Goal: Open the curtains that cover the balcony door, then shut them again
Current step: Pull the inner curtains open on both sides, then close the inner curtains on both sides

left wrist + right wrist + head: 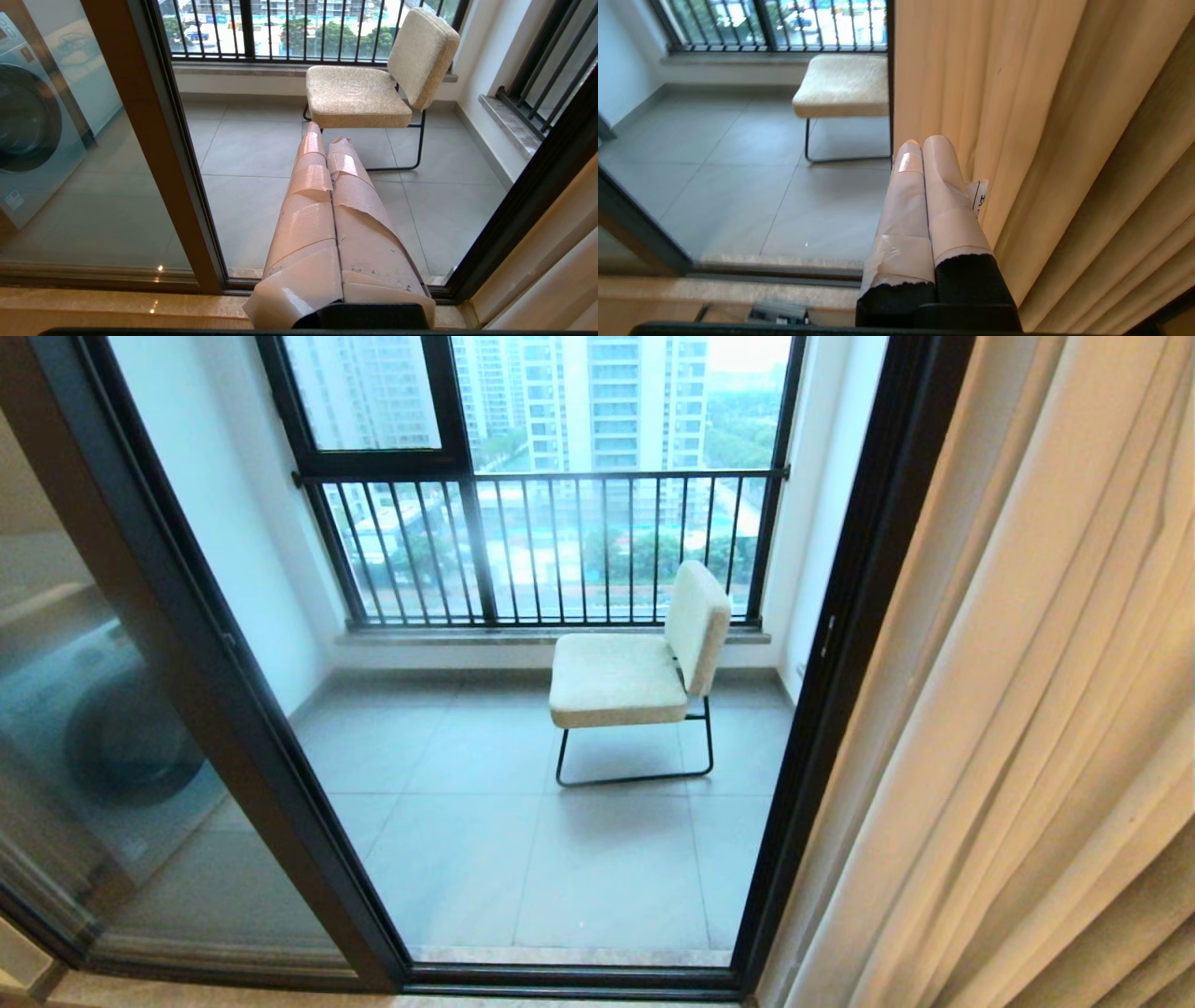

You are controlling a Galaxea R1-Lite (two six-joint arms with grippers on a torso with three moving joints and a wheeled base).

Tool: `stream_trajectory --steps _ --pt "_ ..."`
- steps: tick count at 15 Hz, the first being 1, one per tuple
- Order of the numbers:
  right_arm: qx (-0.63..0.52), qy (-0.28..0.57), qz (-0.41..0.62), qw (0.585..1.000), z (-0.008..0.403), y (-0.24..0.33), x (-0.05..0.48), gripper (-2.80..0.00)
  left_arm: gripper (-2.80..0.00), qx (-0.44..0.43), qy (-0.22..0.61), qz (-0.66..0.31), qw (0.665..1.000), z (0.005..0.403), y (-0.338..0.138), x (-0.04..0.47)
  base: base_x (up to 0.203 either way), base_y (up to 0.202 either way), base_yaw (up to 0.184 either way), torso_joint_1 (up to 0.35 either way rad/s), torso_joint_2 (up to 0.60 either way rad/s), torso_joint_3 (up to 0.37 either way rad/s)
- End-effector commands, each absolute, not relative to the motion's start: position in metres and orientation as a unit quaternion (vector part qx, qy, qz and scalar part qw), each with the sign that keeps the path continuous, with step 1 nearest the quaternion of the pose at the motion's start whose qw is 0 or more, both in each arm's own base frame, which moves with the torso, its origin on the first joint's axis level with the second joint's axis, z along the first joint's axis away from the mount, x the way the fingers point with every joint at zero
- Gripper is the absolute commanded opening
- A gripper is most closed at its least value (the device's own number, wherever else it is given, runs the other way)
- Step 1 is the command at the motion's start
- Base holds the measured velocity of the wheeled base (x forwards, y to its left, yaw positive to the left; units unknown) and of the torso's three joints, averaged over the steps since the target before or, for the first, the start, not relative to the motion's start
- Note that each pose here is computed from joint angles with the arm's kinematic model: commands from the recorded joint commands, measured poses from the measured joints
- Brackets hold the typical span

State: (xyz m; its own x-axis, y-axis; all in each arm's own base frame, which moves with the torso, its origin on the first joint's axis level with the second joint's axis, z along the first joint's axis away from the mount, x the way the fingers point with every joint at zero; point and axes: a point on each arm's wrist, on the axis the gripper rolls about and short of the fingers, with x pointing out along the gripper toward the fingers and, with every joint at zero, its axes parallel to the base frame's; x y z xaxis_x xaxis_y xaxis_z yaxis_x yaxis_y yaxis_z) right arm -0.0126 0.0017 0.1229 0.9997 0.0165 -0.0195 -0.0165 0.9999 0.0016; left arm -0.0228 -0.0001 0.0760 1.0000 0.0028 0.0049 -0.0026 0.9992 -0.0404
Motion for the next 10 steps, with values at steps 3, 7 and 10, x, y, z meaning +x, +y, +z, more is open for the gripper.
stream_trajectory --steps 3,7,10 --pt "0.004 0.001 -0.008 1.0 0.198 0.0 0.019 -2.8 -2.8 -0.021 -0.003 0.002 1.0 0.076 0.0 -0.023 0.0 0.0 0.0 0.0 0.0 0.0" --pt "-0.018 -0.031 0.04 0.999 0.263 -0.005 0.047 -2.8 -2.8 -0.021 -0.003 0.001 1.0 0.076 0.0 -0.023 0.0 0.0 0.0 0.0 0.0 0.0" --pt "-0.043 -0.061 0.044 0.996 0.302 -0.011 0.069 -2.8 -2.8 -0.021 -0.003 0.002 1.0 0.076 0.0 -0.023 0.0 0.0 0.0 0.0 0.0 0.0"
